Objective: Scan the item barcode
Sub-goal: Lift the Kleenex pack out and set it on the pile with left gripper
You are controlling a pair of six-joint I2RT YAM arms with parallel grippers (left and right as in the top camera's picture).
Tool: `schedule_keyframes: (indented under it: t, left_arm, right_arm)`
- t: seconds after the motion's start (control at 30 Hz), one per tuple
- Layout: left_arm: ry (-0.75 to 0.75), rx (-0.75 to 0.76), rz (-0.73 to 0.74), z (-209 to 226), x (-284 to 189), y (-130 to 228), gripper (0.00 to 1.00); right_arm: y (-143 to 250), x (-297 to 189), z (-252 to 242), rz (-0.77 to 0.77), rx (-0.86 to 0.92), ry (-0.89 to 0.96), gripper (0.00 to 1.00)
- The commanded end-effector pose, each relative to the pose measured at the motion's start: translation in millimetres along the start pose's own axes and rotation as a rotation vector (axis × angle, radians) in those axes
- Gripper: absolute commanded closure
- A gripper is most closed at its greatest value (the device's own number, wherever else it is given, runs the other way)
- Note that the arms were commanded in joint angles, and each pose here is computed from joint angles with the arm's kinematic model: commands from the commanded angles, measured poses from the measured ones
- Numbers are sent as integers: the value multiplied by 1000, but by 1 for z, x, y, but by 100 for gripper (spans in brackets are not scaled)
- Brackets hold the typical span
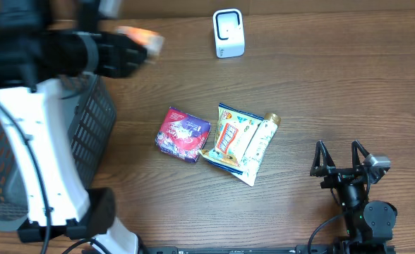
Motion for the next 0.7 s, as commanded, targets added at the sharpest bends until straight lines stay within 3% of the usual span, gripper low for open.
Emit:
schedule_keyframes:
  t: [0.0, 0.1, 0.3, 0.5, 0.67]
  left_arm:
    - [169, 84, 22, -63, 27, -10, 45]
    - [257, 146, 105, -104, 61, -4, 44]
    - [236, 252, 346, -141, 146, 34, 46]
    - [91, 378, 565, -138, 243, 86, 46]
    - [102, 404, 641, -128, 305, 120, 47]
  right_arm:
    - [1, 0, -2, -7, 3, 3, 0]
    - [1, 0, -2, -7, 3, 3, 0]
    - [1, 0, -2, -7, 3, 3, 0]
    - [1, 0, -2, -7, 3, 3, 0]
    - [1, 0, -2, -7, 3, 3, 0]
Point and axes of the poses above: each gripper's point midway between its finger pads, its own x axis out along the fingers, its own z axis along the line the jaws close on, y = z × x, the point moved 1 cm from there along -x, back along the fingers, and after that the axes turned 13 degrees about x, right-handed, at the moved point
